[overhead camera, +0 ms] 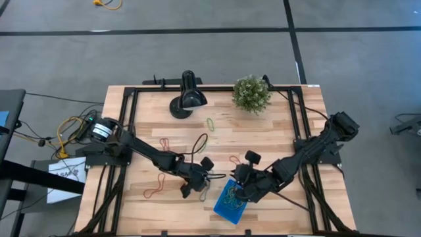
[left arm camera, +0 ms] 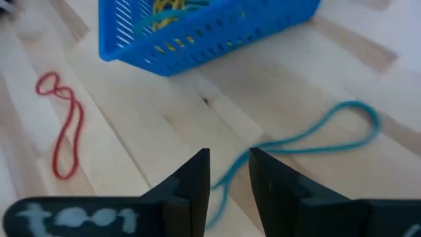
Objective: Pick and place items into bin
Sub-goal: Put the blue rubber band into the blue bin
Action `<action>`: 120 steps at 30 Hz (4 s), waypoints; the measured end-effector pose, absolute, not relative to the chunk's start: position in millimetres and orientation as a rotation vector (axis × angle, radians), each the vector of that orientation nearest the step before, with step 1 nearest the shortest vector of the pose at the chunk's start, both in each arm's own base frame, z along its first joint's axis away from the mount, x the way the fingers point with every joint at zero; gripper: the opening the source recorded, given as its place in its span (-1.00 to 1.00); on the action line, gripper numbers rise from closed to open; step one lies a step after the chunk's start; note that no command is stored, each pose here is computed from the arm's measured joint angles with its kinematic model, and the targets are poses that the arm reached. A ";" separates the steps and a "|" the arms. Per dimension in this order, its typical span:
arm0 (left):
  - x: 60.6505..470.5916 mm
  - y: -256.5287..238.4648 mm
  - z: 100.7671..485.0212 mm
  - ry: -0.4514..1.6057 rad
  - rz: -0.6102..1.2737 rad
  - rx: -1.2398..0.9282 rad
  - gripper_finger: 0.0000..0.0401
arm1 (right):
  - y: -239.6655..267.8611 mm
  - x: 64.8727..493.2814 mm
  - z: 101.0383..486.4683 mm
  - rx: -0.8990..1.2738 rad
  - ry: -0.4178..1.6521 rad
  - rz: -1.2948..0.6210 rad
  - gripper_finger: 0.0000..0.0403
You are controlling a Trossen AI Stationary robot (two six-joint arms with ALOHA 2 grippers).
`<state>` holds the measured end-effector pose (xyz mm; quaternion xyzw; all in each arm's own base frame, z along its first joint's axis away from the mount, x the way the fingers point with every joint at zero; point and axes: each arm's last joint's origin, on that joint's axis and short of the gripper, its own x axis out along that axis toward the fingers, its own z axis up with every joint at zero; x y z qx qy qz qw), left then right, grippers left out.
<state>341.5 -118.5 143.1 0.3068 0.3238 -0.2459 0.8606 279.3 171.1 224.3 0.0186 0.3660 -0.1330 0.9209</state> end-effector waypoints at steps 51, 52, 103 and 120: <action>376.4 -99.0 129.4 0.775 -0.644 0.571 -0.67 | 170.0 278.7 223.3 0.031 0.765 -0.277 -0.73; 376.2 -99.8 129.3 0.774 -0.646 0.573 -0.67 | 170.0 278.6 223.2 0.031 0.765 -0.277 -0.73; 388.1 -131.2 125.8 0.880 -0.780 0.671 -1.00 | 171.4 278.5 223.5 0.041 0.774 -0.257 -0.73; 382.1 -137.3 147.4 0.843 -0.725 0.761 -1.00 | 171.4 278.5 223.4 0.042 0.775 -0.256 -0.73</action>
